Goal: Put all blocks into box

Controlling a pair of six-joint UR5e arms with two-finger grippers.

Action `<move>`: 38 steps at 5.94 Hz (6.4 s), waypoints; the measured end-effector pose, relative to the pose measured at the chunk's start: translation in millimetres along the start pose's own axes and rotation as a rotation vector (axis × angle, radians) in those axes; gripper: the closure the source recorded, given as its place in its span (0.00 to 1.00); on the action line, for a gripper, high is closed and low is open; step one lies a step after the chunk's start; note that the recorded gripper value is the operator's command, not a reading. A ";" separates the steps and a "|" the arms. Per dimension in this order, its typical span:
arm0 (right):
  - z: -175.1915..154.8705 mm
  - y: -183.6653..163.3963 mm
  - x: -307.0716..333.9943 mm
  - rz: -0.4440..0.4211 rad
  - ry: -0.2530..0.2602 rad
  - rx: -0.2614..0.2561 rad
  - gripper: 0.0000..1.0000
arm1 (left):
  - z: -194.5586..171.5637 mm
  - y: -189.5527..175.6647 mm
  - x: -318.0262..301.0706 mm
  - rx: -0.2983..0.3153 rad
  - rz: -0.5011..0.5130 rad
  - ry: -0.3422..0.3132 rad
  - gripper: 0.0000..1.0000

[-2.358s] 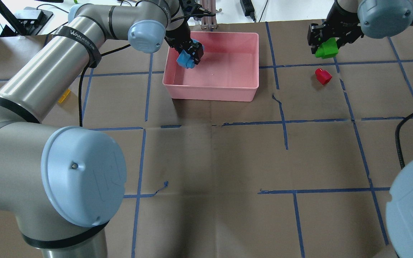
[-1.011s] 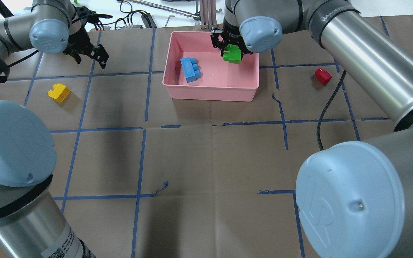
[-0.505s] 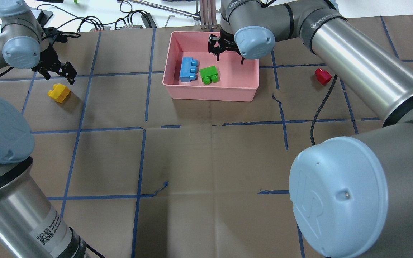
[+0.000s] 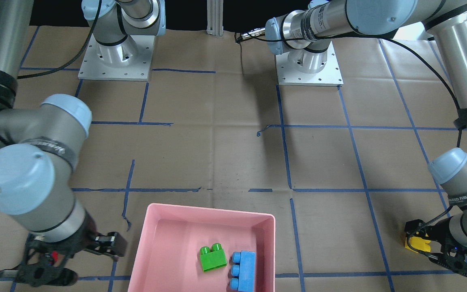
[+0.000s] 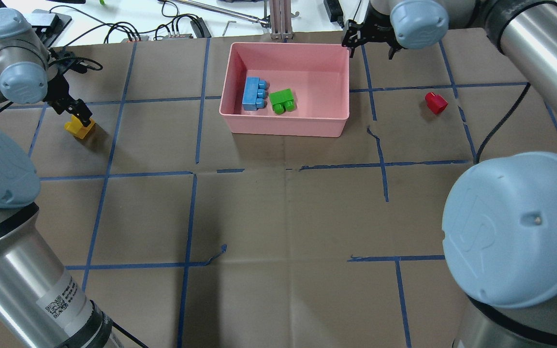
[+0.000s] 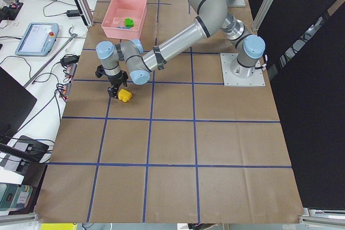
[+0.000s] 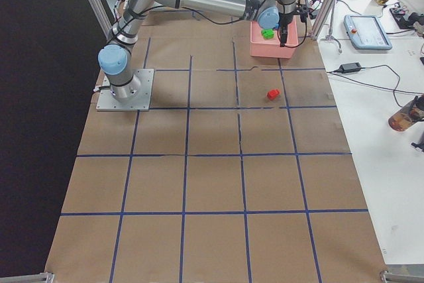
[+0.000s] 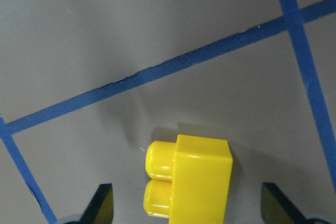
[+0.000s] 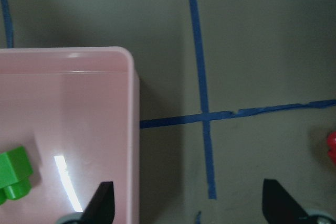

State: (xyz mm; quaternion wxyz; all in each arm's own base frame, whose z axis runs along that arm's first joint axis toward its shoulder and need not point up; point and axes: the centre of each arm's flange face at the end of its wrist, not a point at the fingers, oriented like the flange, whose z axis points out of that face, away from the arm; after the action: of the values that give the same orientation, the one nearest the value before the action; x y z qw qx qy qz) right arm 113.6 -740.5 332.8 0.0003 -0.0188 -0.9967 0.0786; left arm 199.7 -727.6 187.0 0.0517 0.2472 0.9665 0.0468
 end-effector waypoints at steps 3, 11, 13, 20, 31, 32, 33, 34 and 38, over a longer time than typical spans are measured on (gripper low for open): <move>69.6 16.3 113.1 -0.390 -0.011 -0.109 0.01 | 19.9 4.9 -4.4 0.003 0.054 0.039 0.82; 141.2 14.8 143.7 -0.586 -0.024 -0.131 0.91 | -151.6 -120.6 191.9 0.202 -0.043 -0.014 1.00; 97.7 -12.2 145.2 -0.469 0.007 -0.061 0.91 | -205.2 -168.5 263.1 0.313 -0.106 0.005 1.00; -24.9 -38.1 -20.4 0.015 -0.031 -0.012 0.90 | -228.1 -182.2 413.3 0.246 0.043 0.113 0.01; 28.5 1.4 -160.8 -0.056 -0.050 -0.088 0.01 | -328.4 78.3 380.6 0.078 -0.381 0.100 0.01; 29.6 -0.3 -162.4 -0.135 -0.057 -0.071 0.01 | -331.3 78.8 379.1 0.083 -0.391 0.096 0.01; 27.7 -4.5 -163.7 -0.201 -0.064 -0.029 0.01 | -332.1 78.6 378.6 0.085 -0.393 0.095 0.01; 21.6 -8.6 -163.2 -0.244 -0.066 0.013 0.01 | -331.6 78.4 378.0 0.085 -0.394 0.095 0.01; -88.6 23.1 -66.2 -0.149 -0.013 -0.157 0.00 | -332.8 77.8 377.9 0.091 -0.399 0.094 0.01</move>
State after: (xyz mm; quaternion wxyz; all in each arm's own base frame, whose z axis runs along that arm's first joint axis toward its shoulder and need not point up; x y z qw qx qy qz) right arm 180.9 -706.3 416.8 -0.0016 0.0561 -0.9984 0.0002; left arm -134.2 -498.9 496.6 0.0034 0.0505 0.9987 0.0033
